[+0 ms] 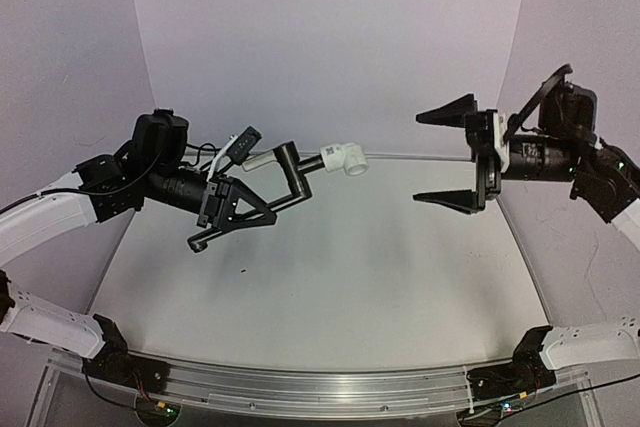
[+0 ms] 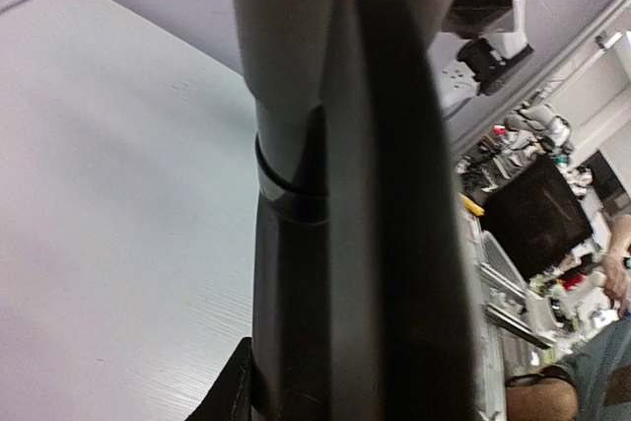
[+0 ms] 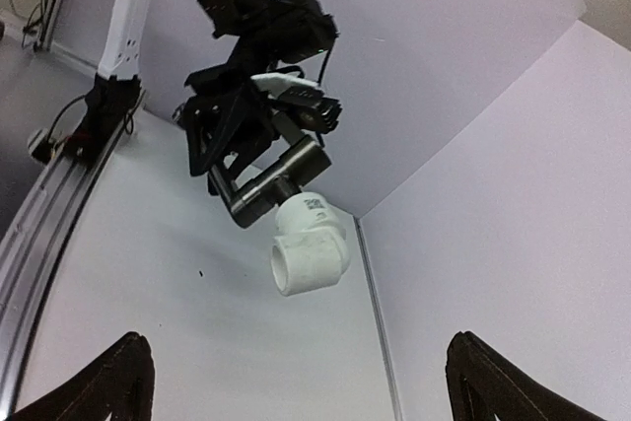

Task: Install the water faucets

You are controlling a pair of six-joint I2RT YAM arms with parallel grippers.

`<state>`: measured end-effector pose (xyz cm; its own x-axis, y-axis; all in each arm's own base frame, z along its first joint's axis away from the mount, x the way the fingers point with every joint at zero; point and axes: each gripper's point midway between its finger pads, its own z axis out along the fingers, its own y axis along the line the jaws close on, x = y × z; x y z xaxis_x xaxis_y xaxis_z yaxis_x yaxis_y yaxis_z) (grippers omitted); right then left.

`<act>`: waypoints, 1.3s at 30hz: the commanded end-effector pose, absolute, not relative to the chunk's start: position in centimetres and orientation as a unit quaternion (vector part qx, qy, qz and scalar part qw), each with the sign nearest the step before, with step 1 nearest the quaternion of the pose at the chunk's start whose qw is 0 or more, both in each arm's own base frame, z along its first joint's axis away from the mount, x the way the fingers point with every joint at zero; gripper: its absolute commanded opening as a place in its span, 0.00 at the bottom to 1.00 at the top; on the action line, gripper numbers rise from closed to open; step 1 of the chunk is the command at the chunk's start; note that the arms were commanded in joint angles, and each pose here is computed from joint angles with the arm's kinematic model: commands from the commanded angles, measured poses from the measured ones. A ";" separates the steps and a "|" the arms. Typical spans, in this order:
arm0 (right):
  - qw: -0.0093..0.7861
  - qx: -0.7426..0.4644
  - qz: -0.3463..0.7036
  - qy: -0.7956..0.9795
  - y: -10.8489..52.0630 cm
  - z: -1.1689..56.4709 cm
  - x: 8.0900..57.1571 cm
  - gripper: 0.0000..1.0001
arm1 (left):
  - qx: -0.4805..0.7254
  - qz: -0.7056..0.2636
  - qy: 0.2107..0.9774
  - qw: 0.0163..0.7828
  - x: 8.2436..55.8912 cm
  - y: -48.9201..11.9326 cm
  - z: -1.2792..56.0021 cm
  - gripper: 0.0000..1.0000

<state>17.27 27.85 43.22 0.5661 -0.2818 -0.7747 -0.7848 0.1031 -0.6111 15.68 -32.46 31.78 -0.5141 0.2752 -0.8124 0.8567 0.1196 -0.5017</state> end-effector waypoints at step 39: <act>0.638 -0.753 -0.023 0.157 33.3 39.1 18.3 0.35 | 0.457 -0.636 0.609 0.125 12.6 -35.1 35.3 0.00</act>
<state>18.37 32.84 36.04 0.9484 -0.2786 -0.1517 -0.2141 -0.2090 -0.9542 12.98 -35.17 30.88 -0.6771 0.4706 -0.5658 0.5975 -0.0972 -0.7959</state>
